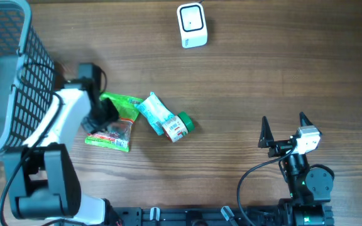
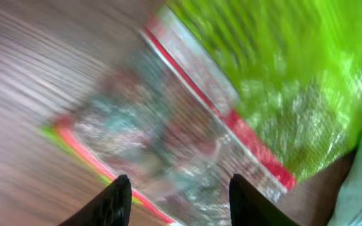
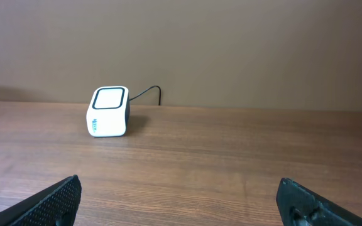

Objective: Scan the item barcode

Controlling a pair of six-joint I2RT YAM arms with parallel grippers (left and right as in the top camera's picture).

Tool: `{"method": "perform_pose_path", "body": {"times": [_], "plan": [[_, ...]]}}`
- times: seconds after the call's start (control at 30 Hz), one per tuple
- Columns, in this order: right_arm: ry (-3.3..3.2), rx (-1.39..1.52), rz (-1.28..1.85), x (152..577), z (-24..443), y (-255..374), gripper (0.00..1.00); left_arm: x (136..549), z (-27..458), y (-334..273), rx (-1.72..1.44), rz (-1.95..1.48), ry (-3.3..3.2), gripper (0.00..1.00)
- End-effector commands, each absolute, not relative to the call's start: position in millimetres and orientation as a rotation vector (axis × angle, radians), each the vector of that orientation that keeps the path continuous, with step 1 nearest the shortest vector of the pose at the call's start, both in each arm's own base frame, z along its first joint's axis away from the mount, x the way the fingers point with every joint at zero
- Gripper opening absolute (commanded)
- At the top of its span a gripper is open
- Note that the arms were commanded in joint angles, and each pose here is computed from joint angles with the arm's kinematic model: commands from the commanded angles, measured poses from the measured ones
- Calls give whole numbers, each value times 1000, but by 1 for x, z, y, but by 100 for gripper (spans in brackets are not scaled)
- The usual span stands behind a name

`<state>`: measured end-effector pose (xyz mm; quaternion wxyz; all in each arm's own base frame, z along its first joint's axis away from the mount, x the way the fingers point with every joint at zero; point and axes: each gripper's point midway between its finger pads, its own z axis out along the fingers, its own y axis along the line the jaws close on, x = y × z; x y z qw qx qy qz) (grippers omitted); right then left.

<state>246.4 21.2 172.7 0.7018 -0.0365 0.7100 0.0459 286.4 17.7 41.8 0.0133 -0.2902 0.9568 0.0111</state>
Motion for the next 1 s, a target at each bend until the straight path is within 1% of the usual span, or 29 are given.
{"method": "perform_pose_path", "body": {"times": [0.0, 0.03, 0.2, 0.43, 0.53, 0.73, 0.83, 0.97], "plan": [[1573, -91, 96, 246, 174, 22, 100, 307, 65, 59, -952, 167, 2860, 50], [1573, -91, 96, 246, 174, 22, 99, 305, 63, 62, -966, 171, 2862, 51], [1573, -91, 96, 246, 174, 22, 100, 285, 44, 74, -992, 277, 2881, 52], [1573, -91, 96, 246, 174, 22, 100, 251, 5, 70, -1013, 305, 2940, 52], [1573, -91, 96, 246, 174, 22, 100, 240, -4, 60, -1032, 243, 2979, 49], [1573, -91, 96, 246, 174, 22, 100, 241, -6, 21, -1062, -103, 3038, 49], [1573, -91, 96, 246, 174, 22, 100, 245, -6, 18, -1085, -131, 3019, 50], [1573, -91, 96, 246, 174, 22, 100, 255, -6, 10, -1039, -178, 2996, 50]]}}
